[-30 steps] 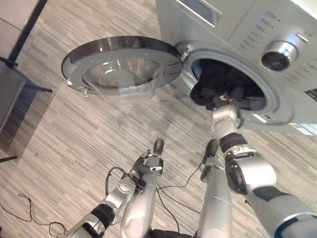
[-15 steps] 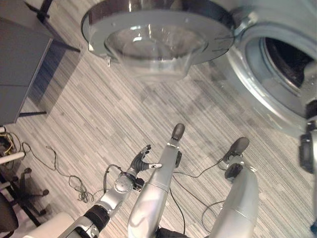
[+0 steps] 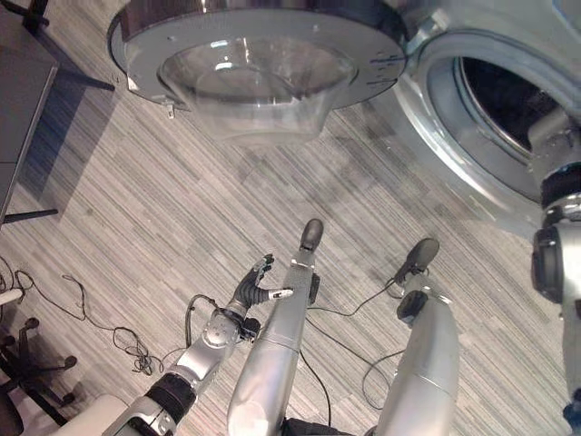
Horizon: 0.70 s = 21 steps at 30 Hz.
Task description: Grab the laundry basket,head to the washer,open it,put in the laundry and shut it.
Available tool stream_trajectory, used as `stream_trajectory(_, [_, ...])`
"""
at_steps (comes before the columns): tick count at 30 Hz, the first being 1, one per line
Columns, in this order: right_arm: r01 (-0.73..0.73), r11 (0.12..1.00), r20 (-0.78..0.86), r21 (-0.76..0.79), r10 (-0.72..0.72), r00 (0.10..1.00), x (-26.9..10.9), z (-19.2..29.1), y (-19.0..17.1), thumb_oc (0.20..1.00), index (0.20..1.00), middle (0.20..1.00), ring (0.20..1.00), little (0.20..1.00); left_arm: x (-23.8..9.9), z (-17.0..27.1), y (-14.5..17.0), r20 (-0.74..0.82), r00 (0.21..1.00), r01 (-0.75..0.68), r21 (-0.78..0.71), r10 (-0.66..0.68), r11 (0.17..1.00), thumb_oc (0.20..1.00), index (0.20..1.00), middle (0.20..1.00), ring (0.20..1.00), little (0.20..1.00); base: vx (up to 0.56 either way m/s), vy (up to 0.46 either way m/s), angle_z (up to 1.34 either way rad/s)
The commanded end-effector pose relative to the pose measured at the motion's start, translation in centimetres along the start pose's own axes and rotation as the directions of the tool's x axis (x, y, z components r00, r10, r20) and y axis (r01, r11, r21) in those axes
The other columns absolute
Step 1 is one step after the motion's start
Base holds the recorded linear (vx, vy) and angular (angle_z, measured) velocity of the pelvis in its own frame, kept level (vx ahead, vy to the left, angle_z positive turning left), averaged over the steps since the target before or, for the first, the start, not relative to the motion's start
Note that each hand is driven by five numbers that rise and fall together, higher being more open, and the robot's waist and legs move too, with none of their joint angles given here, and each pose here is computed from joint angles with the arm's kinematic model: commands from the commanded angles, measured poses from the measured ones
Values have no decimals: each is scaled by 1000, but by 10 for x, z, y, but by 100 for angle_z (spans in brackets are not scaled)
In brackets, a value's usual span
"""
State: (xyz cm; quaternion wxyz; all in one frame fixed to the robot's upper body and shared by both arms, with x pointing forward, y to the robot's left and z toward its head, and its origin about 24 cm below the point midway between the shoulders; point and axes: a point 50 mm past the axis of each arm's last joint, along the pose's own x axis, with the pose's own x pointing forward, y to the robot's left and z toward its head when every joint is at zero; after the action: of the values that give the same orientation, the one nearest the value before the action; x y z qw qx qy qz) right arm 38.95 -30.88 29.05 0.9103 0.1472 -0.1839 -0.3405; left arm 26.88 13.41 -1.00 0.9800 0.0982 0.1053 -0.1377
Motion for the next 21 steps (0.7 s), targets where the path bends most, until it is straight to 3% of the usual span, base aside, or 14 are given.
stream_trajectory(1, [-75, 991, 188, 115, 52, 981, -3, 23, -9, 1000, 1000, 1000, 1000, 1000, -8, -19, 4, -59, 998, -23, 14, 24, 1000, 1000, 1000, 1000, 1000, 1000, -23, 19, -6])
stream_trajectory(6, [-154, 979, 171, 135, 130, 977, -23, -11, -2, 1000, 1000, 1000, 1000, 1000, -5, -18, 8, -49, 998, -50, 4, 50, 999, 1000, 1000, 1000, 1000, 1000, -25, 33, -13])
stream_trajectory(9, [-199, 967, 102, 157, 184, 978, -56, -60, -3, 1000, 1000, 1000, 1000, 1000, -3, -19, 6, -50, 996, -73, -20, 72, 997, 1000, 1000, 1000, 1000, 1000, -85, 80, -8])
stream_trajectory(12, [-269, 961, -74, 65, 274, 959, -108, -130, -14, 1000, 1000, 1000, 1000, 1000, -2, -21, 2, -62, 994, -92, -49, 89, 995, 1000, 1000, 1000, 1000, 1000, -21, 68, -8])
stream_trajectory(13, [-269, 961, -76, 64, 273, 959, -109, -131, -15, 1000, 1000, 1000, 1000, 1000, -3, -22, 2, -64, 994, -93, -49, 89, 994, 1000, 1000, 1000, 1000, 1000, 19, 47, -17])
stream_trajectory(15, [-386, 921, -252, -49, 363, 897, -159, -180, -35, 1000, 1000, 1000, 1000, 1000, -6, -26, 2, -82, 992, -97, -61, 92, 993, 1000, 1000, 1000, 1000, 1000, 45, 38, -21])
stream_trajectory(19, [-458, 888, -397, -46, 405, 824, -198, -209, -52, 1000, 1000, 1000, 1000, 1000, -11, -35, 5, -117, 988, -102, -41, 97, 994, 1000, 1000, 1000, 1000, 1000, 76, 22, -24])
stream_trajectory(21, [-546, 836, -520, -52, 444, 729, -232, -228, -74, 1000, 1000, 1000, 1000, 1000, -20, -48, 8, -167, 982, -95, -16, 91, 995, 1000, 1000, 1000, 1000, 1000, 145, 55, -30])
